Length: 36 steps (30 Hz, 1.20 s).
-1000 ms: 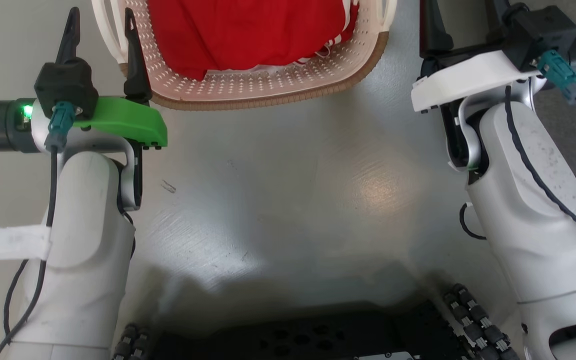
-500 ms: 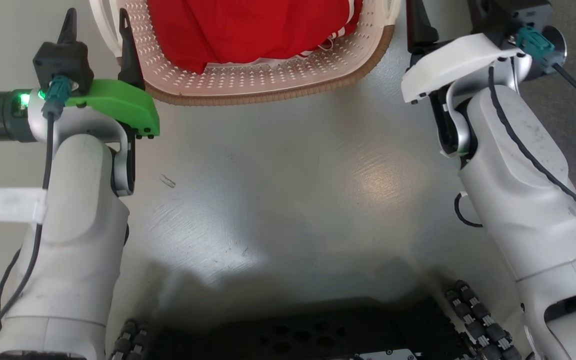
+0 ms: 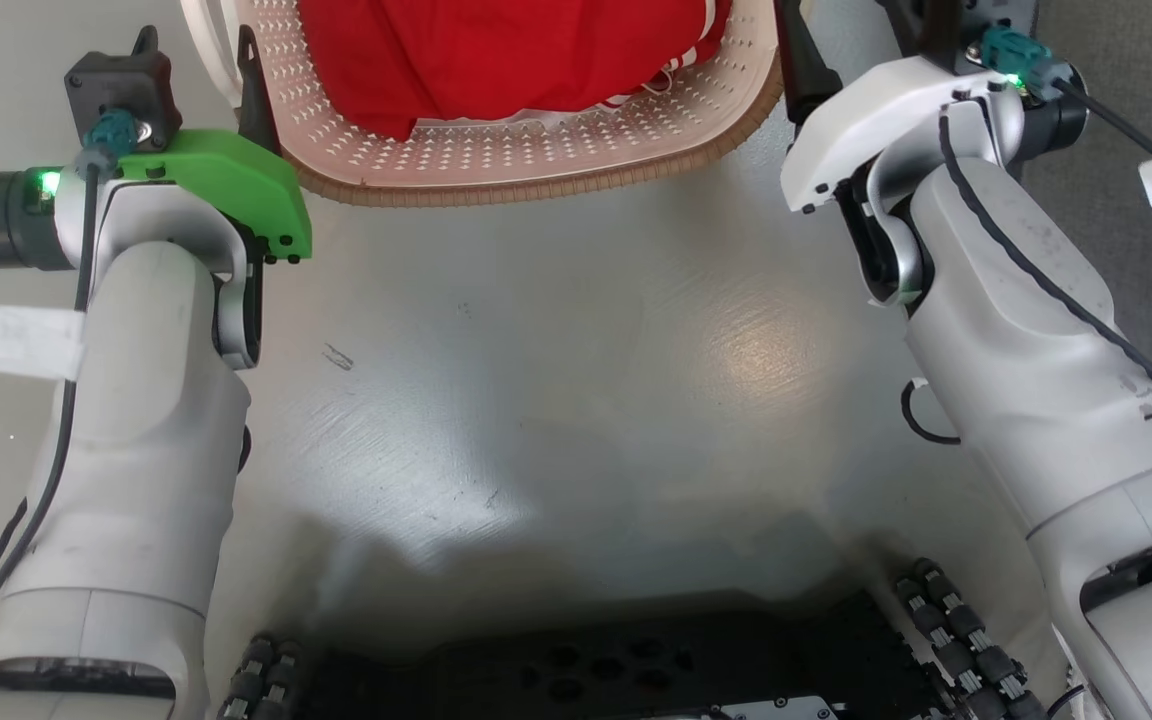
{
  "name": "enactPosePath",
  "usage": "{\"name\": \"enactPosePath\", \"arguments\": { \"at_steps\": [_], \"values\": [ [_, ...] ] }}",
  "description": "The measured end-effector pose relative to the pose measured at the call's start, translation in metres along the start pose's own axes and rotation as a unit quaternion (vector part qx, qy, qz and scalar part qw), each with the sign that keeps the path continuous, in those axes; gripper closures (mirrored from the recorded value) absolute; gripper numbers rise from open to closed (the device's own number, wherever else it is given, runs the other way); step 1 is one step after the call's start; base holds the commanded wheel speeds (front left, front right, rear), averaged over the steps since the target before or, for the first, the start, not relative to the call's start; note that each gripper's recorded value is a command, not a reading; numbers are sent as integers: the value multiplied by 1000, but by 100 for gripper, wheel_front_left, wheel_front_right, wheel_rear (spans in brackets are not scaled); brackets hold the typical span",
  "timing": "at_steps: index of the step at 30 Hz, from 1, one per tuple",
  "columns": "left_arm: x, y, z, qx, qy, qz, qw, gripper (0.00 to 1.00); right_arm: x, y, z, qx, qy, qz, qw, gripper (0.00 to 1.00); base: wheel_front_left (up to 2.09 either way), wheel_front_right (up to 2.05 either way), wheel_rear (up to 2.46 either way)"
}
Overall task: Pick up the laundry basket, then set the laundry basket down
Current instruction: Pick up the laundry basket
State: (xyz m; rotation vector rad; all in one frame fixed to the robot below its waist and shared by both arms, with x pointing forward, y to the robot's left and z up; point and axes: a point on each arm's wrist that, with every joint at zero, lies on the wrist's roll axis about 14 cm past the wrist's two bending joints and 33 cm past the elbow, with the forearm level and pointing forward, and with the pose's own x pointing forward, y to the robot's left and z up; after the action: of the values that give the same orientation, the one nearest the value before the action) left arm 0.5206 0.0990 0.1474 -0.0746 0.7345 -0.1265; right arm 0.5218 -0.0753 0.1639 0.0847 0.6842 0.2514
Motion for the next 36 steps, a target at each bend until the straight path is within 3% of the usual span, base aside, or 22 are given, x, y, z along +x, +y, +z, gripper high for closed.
{"name": "enactPosePath", "arguments": {
  "at_steps": [19, 23, 25, 26, 28, 30, 31, 32, 33, 36],
  "values": [
    [9, -5, -6, -21, 58, -22, 998, 0, 12, 0, -12, -14, 71, 5, 997, 0, 0, 0, 0],
    [9, -8, -10, -30, 70, -27, 997, 0, 14, 2, -13, -15, 80, 10, 997, 19, 0, 0, 0],
    [9, -10, -12, -32, 73, -31, 996, 1, 14, 2, -16, -16, 88, 11, 996, 45, 0, 0, 0],
    [9, -11, -13, -32, 75, -32, 996, 1, 14, 2, -17, -17, 92, 11, 996, 51, 0, 0, 0],
    [9, -12, -13, -33, 77, -35, 996, 9, 14, 2, -22, -16, 102, 11, 995, 60, 0, 0, 0],
    [9, -13, -14, -35, 78, -37, 996, 14, 14, 4, -25, -16, 111, 13, 994, 62, 0, 0, 0],
    [9, -13, -15, -37, 79, -38, 995, 25, 14, 4, -26, -15, 115, 13, 993, 68, 0, 0, 0],
    [9, -14, -15, -38, 80, -41, 995, 56, 14, 4, -27, -13, 116, 13, 993, 75, 0, 0, 0],
    [9, -15, -16, -37, 81, -43, 995, 56, 15, 4, -26, -13, 117, 13, 993, 75, 0, 0, 0],
    [8, -19, -16, -38, 82, -51, 995, 100, 16, 4, -27, -7, 121, 12, 993, 100, 0, 0, 0]
  ]
}}
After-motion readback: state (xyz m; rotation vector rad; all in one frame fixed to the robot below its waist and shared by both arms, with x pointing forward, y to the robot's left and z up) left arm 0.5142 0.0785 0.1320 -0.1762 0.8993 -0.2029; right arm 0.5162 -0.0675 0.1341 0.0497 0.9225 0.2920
